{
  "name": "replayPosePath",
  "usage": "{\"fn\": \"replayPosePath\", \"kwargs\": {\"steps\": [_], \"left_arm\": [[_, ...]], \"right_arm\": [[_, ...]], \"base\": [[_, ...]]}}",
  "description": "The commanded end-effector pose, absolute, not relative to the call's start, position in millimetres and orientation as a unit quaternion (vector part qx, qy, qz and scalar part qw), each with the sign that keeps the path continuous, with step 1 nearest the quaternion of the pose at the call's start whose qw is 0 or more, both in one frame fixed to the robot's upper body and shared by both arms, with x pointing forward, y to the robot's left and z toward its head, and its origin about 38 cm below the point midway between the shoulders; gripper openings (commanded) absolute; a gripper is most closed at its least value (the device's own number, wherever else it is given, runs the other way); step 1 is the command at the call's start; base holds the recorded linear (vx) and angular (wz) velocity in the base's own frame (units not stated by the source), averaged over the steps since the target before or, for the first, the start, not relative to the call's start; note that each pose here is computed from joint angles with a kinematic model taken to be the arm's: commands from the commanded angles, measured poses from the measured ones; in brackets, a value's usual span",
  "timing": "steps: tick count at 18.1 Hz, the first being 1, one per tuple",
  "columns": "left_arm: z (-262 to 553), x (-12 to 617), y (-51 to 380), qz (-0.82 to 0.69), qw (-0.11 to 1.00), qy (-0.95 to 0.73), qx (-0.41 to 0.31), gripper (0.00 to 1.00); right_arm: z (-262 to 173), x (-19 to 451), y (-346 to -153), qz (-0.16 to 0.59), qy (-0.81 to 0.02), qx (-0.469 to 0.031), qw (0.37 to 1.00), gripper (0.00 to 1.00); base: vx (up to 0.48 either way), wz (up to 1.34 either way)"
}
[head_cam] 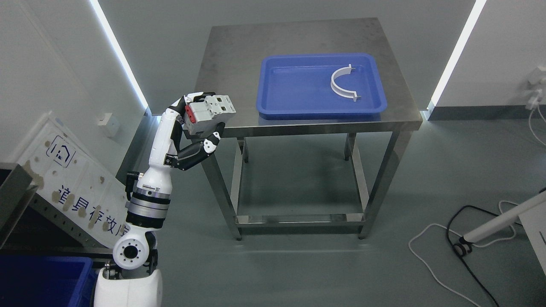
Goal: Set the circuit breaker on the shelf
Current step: 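Hold the breaker in the left hand while turning toward the bin shelf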
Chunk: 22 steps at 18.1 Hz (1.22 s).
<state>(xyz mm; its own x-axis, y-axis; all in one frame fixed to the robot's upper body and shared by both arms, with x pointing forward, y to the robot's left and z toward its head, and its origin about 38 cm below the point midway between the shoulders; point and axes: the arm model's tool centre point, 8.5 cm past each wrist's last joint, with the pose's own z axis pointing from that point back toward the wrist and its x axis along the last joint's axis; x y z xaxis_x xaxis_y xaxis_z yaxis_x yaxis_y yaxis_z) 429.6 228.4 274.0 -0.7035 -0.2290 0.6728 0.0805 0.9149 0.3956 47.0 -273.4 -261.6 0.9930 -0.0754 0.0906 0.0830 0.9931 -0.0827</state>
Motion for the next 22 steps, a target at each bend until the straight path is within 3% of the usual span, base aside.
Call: {"fn": "replayPosePath", "kwargs": {"steps": [1, 17, 22], "left_arm": [[274.8, 413.6, 221.4, -0.249, 0.362, -0.898, 0.033, 0.12], [301.0, 418.7, 229.0, -0.233, 0.334, -0.912, 0.051, 0.12], [327.4, 427.0, 226.9, -0.23, 0.322, -0.917, 0.052, 0.11]], "right_arm": [[-260.9, 38.9, -285.0, -0.039, -0.049, -0.053, 0.997, 1.0], [-260.9, 38.9, -285.0, -0.039, -0.049, -0.053, 0.997, 1.0], [-260.9, 38.9, -285.0, -0.039, -0.049, -0.053, 0.997, 1.0]], "base": [[-0.37, -0.15], [-0.373, 0.07], [-0.396, 0.7]]}}
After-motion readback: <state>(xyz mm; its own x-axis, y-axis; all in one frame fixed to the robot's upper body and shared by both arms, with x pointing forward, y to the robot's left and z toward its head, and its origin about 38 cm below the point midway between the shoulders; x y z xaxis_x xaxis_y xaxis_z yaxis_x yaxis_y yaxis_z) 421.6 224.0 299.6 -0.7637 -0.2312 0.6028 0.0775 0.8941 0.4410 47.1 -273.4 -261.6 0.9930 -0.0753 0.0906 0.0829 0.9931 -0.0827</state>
